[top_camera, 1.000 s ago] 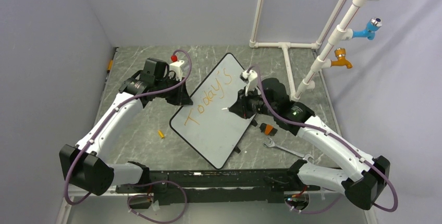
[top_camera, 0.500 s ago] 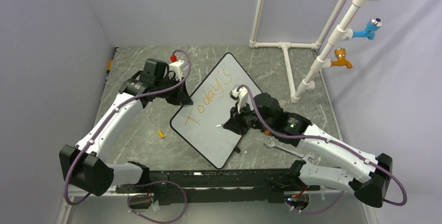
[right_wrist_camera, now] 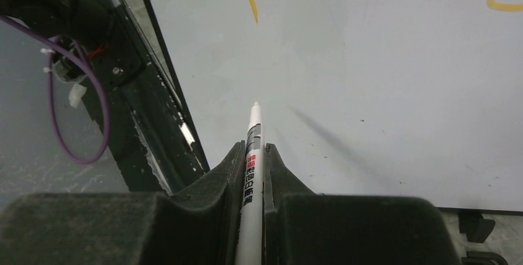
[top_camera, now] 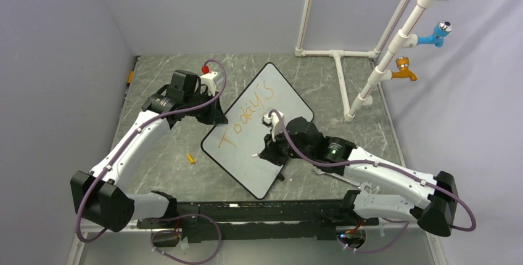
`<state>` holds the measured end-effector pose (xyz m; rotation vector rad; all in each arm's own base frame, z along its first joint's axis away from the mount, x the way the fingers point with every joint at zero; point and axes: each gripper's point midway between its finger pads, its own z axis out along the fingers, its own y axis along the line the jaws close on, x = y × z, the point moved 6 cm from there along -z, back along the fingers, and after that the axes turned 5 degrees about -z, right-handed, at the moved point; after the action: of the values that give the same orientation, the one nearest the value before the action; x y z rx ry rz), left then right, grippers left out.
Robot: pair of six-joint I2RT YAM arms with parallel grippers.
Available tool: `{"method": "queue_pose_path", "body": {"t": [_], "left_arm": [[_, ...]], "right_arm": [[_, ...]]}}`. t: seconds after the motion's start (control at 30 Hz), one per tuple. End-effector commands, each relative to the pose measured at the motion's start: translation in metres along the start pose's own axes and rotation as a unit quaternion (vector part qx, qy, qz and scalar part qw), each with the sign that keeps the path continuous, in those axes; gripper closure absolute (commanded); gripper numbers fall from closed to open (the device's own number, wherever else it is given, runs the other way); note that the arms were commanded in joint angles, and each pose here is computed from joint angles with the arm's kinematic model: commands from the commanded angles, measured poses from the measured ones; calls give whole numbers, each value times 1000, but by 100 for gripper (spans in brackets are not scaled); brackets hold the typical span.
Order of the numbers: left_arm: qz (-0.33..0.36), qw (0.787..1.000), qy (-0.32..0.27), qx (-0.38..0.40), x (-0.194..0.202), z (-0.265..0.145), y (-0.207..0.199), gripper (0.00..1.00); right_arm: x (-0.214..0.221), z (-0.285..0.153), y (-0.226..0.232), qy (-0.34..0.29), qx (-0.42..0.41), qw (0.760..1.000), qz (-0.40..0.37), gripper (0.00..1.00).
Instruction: Write a sentence on the whiteboard
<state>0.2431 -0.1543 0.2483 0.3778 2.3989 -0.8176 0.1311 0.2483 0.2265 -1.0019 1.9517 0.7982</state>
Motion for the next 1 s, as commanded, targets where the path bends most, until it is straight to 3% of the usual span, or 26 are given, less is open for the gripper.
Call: {"method": "queue_pose_path", "body": {"t": [0.0,0.97], "left_arm": [[47,993,-14,-110,-2,2,32,100],[51,993,-24,-106,0,-3,29,100]], "right_arm": [[-15,10,2,-23,18,999,-16,100],[-26,43,11,-10,52,998,-36,100]]}}
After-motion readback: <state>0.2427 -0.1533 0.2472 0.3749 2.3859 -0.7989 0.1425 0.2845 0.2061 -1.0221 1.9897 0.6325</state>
